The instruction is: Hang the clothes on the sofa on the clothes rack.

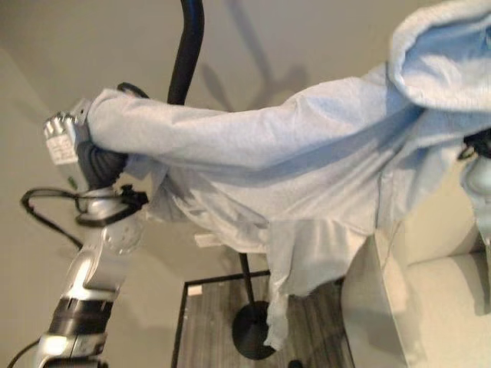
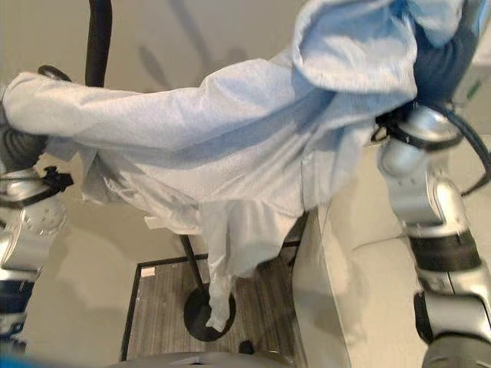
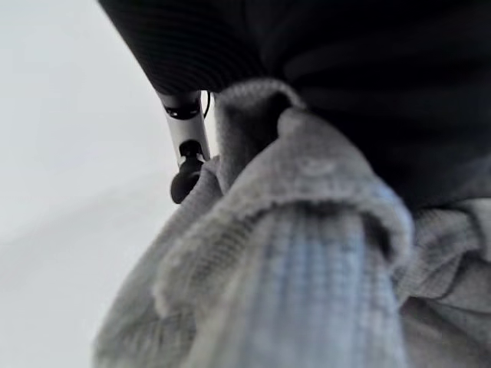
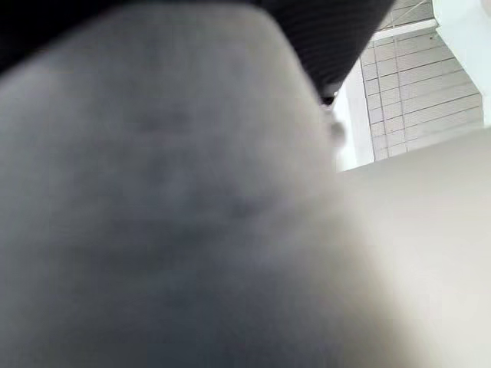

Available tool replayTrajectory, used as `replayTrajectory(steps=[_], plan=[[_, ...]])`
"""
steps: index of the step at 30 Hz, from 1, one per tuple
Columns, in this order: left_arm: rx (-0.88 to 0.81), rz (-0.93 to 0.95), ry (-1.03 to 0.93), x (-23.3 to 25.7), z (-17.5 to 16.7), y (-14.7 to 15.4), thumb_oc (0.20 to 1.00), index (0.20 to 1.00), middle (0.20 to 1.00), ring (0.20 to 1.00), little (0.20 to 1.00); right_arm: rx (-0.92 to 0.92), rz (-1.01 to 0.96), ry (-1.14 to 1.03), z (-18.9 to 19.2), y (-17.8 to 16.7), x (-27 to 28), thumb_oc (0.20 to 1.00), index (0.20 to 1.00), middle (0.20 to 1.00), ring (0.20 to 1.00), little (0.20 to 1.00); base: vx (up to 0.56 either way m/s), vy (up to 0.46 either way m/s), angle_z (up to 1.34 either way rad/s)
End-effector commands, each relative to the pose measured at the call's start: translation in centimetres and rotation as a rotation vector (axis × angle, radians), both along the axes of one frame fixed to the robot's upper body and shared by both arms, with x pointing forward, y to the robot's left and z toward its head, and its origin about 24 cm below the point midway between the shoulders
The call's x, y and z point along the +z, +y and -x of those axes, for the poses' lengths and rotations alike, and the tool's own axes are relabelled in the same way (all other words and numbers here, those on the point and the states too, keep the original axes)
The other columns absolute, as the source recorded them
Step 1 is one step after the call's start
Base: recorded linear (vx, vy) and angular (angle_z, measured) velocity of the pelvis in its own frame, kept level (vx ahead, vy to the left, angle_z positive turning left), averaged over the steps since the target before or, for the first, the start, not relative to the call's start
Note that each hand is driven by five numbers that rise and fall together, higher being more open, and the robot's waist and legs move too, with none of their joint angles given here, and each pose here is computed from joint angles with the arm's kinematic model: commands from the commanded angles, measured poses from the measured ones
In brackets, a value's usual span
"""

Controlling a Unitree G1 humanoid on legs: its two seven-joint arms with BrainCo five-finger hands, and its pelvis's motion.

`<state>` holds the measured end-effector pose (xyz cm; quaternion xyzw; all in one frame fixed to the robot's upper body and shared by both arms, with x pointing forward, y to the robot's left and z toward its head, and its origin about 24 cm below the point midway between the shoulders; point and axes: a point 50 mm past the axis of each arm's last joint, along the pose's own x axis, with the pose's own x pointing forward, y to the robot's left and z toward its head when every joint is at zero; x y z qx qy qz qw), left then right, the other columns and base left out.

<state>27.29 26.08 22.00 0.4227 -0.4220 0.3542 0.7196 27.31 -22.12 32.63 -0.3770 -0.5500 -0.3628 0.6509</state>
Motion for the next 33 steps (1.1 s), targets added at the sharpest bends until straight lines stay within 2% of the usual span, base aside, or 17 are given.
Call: replayTrajectory(steps=[1,8,10,12,18,21,27,33], plan=[[0.026,-0.052,-0.025,2.5,0.0,1.0,0.200,0.200,0.200,0.200,0.200,0.001,-0.068,-0.004,-0.4,-1.0,1.4,0.200,0.200,0.200,0.200,0.200,0.05,0.001,0.01],[-0.047,0.080,0.141,0.8,-2.9,0.4,0.200,0.200,0.200,0.200,0.200,-0.036,-0.162,0.287,-6.4,-2.2,0.8,0.200,0.200,0.200,0.200,0.200,0.01,-0.016,0.05],[-0.047,0.084,0.138,0.8,-3.0,0.4,0.200,0.200,0.200,0.200,0.200,-0.034,-0.160,0.283,-6.5,-2.1,1.0,0.200,0.200,0.200,0.200,0.200,0.00,-0.019,0.10],[-0.065,0.168,0.215,-0.3,-4.3,0.6,0.200,0.200,0.200,0.200,0.200,-0.033,-0.224,0.412,-8.6,-2.6,-0.2,0.200,0.200,0.200,0.200,0.200,0.03,-0.025,0.08],[-0.060,0.249,0.300,-1.1,-6.7,0.5,0.200,0.200,0.200,0.200,0.200,-0.039,-0.293,0.609,-11.6,-2.1,-2.6,0.200,0.200,0.200,0.200,0.200,0.01,-0.022,0.12],[-0.072,0.261,0.323,-1.4,-7.2,0.0,0.200,0.200,0.200,0.200,0.200,-0.037,-0.303,0.664,-12.2,-1.9,-3.9,0.200,0.200,0.200,0.200,0.200,0.00,-0.017,0.06],[-0.141,0.306,0.423,-4.4,-7.9,-2.1,0.200,0.200,0.200,0.200,0.200,-0.006,-0.326,0.851,-13.0,-0.6,-10.2,0.200,0.200,0.200,0.200,0.200,0.00,-0.024,0.13],[-0.215,0.436,0.602,-10.4,-7.9,-5.1,0.200,0.200,0.200,0.200,0.200,0.106,-0.323,1.004,-12.3,3.1,-17.0,0.200,0.200,0.200,0.200,0.200,0.00,-0.009,0.08]])
